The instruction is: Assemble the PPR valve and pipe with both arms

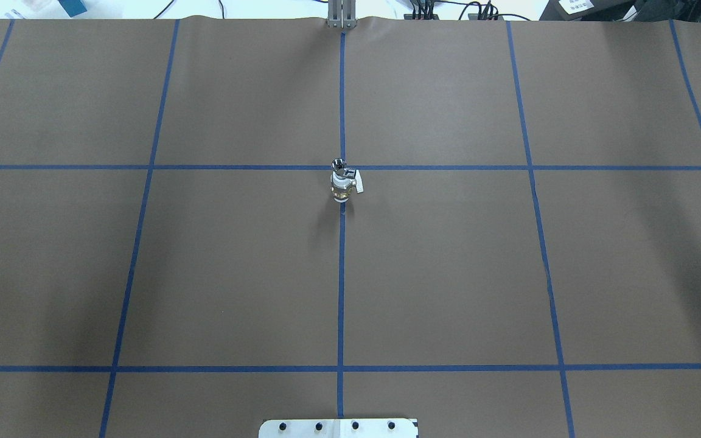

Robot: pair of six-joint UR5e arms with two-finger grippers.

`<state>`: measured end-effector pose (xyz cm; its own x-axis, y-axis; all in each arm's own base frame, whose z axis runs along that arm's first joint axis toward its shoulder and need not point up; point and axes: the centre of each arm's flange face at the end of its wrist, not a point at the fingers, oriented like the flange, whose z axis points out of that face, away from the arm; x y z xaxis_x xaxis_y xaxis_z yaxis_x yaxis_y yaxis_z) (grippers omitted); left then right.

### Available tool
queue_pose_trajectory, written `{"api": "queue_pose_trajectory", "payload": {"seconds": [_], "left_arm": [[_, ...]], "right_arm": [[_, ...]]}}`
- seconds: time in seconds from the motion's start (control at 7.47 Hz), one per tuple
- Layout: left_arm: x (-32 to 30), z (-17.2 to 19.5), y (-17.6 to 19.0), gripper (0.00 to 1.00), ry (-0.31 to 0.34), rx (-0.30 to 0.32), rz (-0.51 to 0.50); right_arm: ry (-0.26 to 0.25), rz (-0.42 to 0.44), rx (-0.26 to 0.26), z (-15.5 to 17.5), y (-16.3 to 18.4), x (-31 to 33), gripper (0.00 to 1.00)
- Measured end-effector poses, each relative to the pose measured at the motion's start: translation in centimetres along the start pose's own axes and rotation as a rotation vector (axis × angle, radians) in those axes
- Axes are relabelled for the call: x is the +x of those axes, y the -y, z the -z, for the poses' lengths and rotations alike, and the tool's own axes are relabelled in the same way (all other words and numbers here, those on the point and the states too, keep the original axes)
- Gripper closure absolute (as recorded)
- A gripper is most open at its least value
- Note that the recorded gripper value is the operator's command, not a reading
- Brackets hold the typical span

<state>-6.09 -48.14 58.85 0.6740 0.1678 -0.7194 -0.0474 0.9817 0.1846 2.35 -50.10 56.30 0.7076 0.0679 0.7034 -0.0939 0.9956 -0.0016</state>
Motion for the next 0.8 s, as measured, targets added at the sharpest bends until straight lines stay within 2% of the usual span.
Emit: {"api": "queue_pose_trajectory", "payload": {"seconds": [0.8], "left_arm": [[0.15, 0.12, 0.03, 0.0, 0.002, -0.002, 0.098]], "right_arm": [[-0.002, 0.001, -0.001, -0.09, 0.01, 0.02, 0.0]]}}
